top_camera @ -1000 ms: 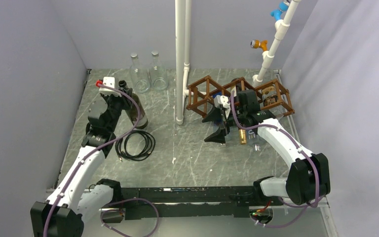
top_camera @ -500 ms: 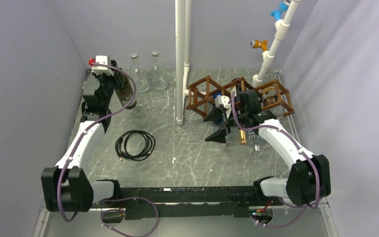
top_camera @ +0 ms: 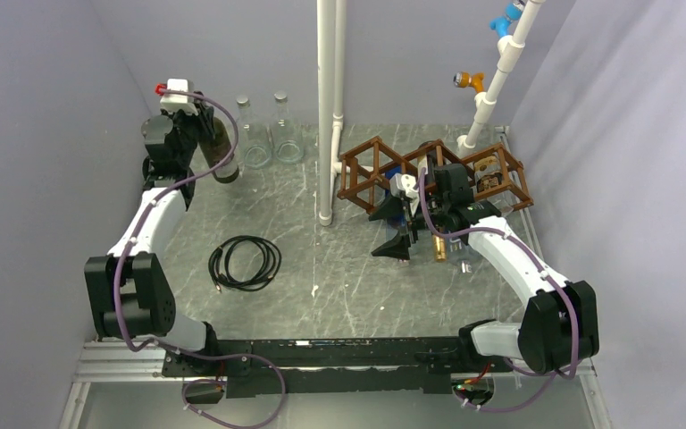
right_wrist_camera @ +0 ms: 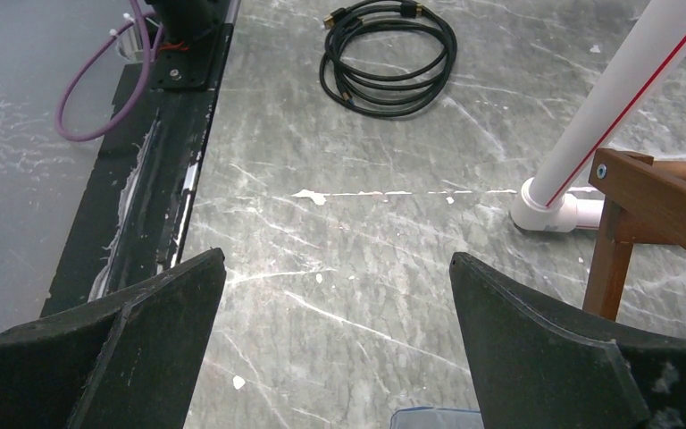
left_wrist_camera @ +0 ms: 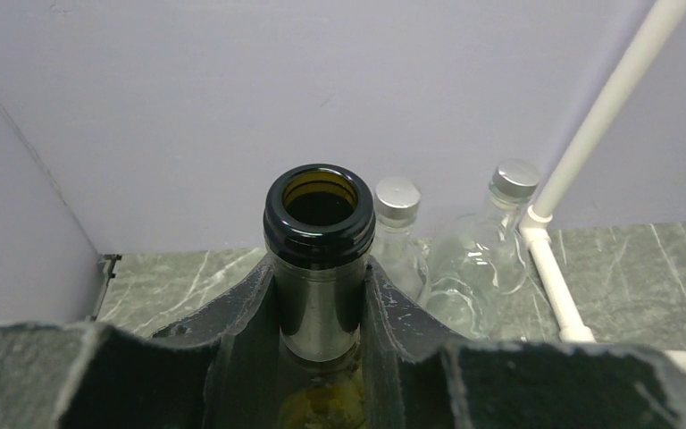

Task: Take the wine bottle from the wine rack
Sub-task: Place the wine bottle at the corner of the board.

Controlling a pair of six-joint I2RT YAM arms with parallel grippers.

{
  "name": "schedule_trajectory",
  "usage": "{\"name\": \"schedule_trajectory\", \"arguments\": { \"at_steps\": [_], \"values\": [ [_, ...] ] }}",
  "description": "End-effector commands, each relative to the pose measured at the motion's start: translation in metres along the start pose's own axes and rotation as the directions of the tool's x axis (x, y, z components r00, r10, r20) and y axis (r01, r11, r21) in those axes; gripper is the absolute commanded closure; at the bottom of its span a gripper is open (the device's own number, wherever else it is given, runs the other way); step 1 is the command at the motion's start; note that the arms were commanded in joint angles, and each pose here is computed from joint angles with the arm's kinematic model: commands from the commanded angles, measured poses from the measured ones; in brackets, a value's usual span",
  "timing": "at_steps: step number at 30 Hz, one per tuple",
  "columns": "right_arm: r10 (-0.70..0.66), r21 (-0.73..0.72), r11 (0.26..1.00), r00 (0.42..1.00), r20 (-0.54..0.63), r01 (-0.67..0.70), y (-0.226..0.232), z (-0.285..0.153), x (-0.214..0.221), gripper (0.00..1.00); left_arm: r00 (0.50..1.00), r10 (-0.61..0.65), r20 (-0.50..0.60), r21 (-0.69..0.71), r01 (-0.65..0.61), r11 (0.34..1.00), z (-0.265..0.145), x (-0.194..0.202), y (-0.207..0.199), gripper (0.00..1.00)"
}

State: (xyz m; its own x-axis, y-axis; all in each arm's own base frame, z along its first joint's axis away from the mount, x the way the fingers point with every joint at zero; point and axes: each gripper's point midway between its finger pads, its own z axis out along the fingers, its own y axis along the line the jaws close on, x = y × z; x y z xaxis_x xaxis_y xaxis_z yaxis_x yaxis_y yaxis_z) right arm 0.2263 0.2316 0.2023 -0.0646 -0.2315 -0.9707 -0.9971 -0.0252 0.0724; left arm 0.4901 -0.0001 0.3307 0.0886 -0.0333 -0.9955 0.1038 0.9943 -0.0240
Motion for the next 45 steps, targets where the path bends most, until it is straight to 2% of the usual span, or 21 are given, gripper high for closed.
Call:
{"name": "schedule_trajectory", "arguments": {
  "at_steps": [1, 21, 31, 45],
  "values": [
    [-0.065, 0.008, 0.998, 0.998, 0.015, 0.065, -0.001, -0.003, -0.007, 0.00, 0.966, 0.073, 0.250, 0.006, -0.077, 0.997, 0.007, -0.089, 0.004, 1.00],
    [-0.055, 0.001, 0.998, 0.998, 0.008, 0.055, -0.002, -0.002, -0.003, 0.00, 0.973, 0.102, 0.207, -0.101, -0.083, 0.991, 0.061, -0.062, 0.049, 1.00],
    [-0.034, -0.008, 0.999, 0.999, 0.008, 0.034, -0.003, 0.000, 0.000, 0.00, 0.977, 0.075, 0.200, -0.151, -0.045, 0.988, 0.086, -0.048, 0.069, 1.00],
    [-0.022, 0.004, 1.000, 1.000, 0.002, 0.022, -0.008, -0.002, 0.004, 0.00, 0.978, 0.042, 0.202, -0.148, -0.012, 0.989, 0.116, -0.027, 0.077, 1.00]
  ]
}}
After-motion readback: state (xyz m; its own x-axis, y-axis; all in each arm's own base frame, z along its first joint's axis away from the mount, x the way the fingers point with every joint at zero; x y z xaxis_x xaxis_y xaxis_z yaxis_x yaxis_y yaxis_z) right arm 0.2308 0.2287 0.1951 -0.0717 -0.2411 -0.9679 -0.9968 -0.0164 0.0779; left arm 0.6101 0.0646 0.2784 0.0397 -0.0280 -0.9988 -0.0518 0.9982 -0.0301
